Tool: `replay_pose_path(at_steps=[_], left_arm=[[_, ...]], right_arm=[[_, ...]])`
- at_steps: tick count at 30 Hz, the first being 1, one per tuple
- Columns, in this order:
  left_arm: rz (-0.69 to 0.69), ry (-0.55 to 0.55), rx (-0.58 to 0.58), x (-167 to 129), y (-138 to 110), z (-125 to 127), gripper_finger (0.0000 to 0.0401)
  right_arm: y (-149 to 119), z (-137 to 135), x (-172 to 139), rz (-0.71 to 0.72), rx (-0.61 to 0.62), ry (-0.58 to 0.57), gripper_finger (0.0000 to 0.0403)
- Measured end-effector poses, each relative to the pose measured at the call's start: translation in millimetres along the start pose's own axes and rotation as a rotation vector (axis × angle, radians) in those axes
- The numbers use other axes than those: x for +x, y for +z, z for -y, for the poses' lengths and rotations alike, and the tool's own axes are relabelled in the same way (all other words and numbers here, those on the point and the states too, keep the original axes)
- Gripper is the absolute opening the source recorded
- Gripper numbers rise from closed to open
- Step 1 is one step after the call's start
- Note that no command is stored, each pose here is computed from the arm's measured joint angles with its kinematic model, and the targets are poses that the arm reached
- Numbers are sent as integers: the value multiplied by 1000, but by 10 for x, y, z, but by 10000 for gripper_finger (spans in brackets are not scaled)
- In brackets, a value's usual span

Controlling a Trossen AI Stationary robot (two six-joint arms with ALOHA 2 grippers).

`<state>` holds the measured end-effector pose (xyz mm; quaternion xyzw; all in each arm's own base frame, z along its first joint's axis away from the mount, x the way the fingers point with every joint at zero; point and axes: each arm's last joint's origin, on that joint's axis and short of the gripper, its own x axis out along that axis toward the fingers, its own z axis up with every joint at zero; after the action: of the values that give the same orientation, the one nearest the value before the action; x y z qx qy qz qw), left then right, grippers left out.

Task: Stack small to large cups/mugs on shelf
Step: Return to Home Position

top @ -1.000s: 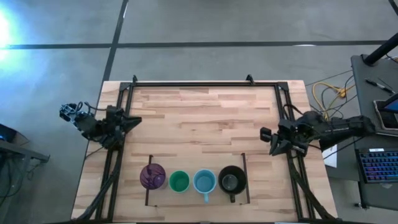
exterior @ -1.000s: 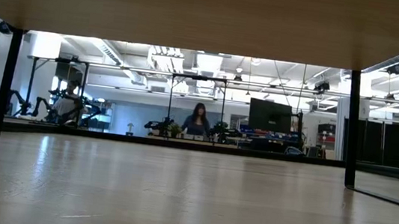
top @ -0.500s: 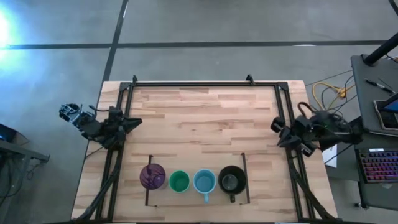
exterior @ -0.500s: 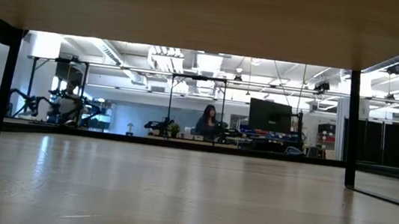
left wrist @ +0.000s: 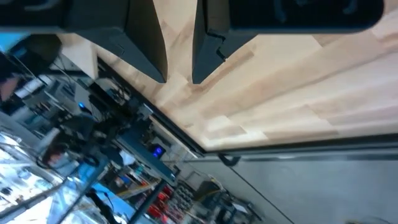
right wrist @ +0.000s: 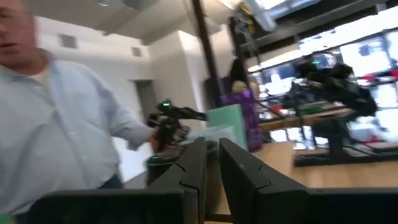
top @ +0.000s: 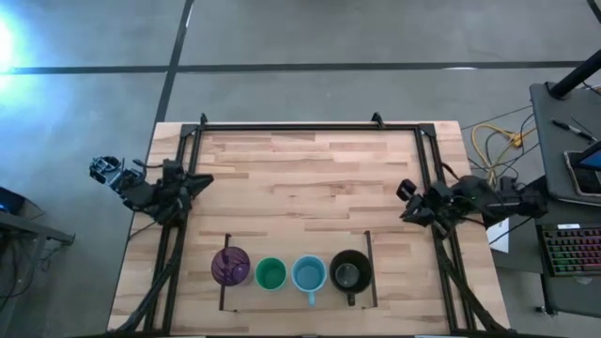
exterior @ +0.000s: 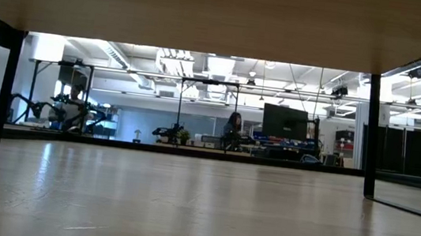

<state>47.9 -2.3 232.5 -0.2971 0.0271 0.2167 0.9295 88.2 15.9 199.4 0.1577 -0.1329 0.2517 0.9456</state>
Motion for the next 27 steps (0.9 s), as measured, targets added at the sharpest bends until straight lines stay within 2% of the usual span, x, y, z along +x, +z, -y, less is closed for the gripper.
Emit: replay_pose_path(at_steps=[4, 9, 13, 17, 19, 22, 27], left_arm=[[44, 37, -3, -6, 25, -9, 61], [50, 41, -5, -9, 34, -7, 61], [46, 45, 4, -1, 27, 1, 61], [38, 53, 65, 15, 6, 10, 61], [41, 45, 55, 19, 12, 27, 61], [57, 22, 4, 35, 19, 68, 61], [-5, -130, 106, 62, -3, 169, 61]], right_arm=[[-20, 30, 0, -6, -21, -70, 38], [-16, 30, -2, -2, -29, -73, 38], [-41, 43, 4, -26, 16, -83, 38], [-50, 51, 12, -36, 21, -87, 38], [-54, 54, 15, -40, 23, -89, 38], [-56, 55, 15, -41, 23, -89, 38], [-54, 54, 15, -40, 23, -89, 38]])
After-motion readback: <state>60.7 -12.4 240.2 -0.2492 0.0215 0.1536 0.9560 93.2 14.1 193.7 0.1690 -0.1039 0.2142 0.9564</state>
